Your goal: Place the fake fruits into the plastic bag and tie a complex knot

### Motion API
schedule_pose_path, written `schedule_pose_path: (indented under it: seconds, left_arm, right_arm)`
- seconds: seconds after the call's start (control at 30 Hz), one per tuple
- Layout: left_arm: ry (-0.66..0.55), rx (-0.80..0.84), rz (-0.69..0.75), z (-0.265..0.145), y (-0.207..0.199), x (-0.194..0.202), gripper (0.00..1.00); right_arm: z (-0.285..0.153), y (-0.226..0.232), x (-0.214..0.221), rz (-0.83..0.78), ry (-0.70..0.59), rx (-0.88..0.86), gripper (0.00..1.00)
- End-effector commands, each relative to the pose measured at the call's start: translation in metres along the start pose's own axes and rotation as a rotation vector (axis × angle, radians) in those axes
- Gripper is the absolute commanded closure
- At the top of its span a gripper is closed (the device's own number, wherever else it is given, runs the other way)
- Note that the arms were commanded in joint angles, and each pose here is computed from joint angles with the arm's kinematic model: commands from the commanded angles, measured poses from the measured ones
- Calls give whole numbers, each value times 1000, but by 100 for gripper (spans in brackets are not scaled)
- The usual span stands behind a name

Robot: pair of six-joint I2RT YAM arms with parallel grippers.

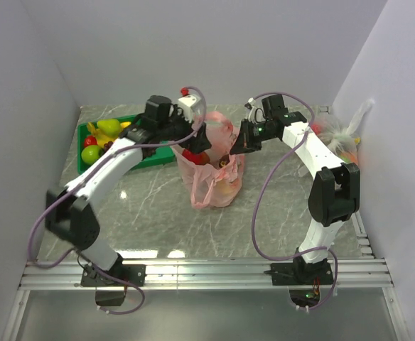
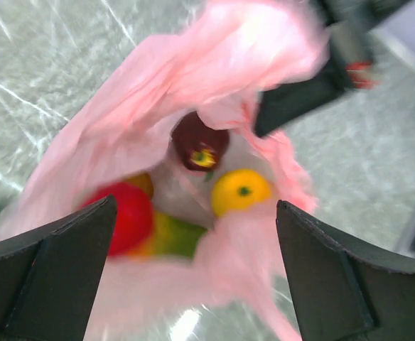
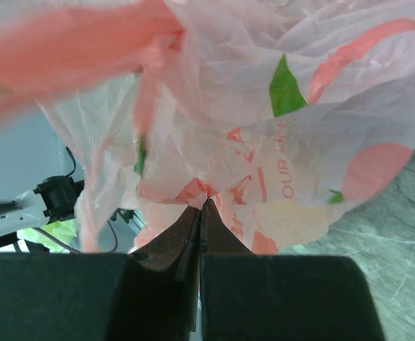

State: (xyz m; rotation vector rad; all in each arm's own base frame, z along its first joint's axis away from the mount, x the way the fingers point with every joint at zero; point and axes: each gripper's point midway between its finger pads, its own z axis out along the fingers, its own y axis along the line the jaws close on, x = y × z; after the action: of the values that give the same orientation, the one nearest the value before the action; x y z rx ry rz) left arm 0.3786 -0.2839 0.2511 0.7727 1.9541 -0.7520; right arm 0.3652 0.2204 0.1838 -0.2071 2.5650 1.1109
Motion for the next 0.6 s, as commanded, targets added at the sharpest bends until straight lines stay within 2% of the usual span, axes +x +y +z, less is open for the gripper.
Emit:
schedule_pose_path:
  seconds: [0.0, 0.03, 0.1, 0.13, 0.2, 0.33, 0.4, 0.43, 0.5, 0.57]
  left_arm:
    - [-189, 16, -11, -72, -17, -49, 1]
    - [-264, -35, -40, -108, 0, -62, 1]
    - [-282, -69, -137, -134, 17, -50, 2]
    - [-321, -161, -160, -163, 39, -50, 4]
    - [-312, -321, -201, -185, 72, -37, 9]
    - [-227, -681, -388, -234, 158, 14, 29]
    - [-193, -745, -450, -242, 183, 31, 29]
    - [-140, -803, -506, -242, 206, 52, 27]
    - [-47, -813, -605, -238, 228, 80, 23]
    - [-28, -816, -663, -235, 242, 90, 22]
  right_arm:
    - [-15, 19, -7, -45, -37, -31, 100]
    - [-15, 19, -7, -45, -38, -30, 100]
    - [-15, 18, -7, -46, -40, -29, 100]
    - [-16, 18, -7, -47, -42, -27, 100]
    - [-13, 16, -6, -44, -34, -27, 100]
    - [-10, 13, -6, -40, -27, -22, 100]
    - [-10, 13, -8, -42, -30, -21, 100]
    - [-10, 13, -8, -41, -29, -19, 100]
    - [-10, 14, -9, -45, -31, -19, 100]
    - [-11, 13, -9, -45, -33, -15, 100]
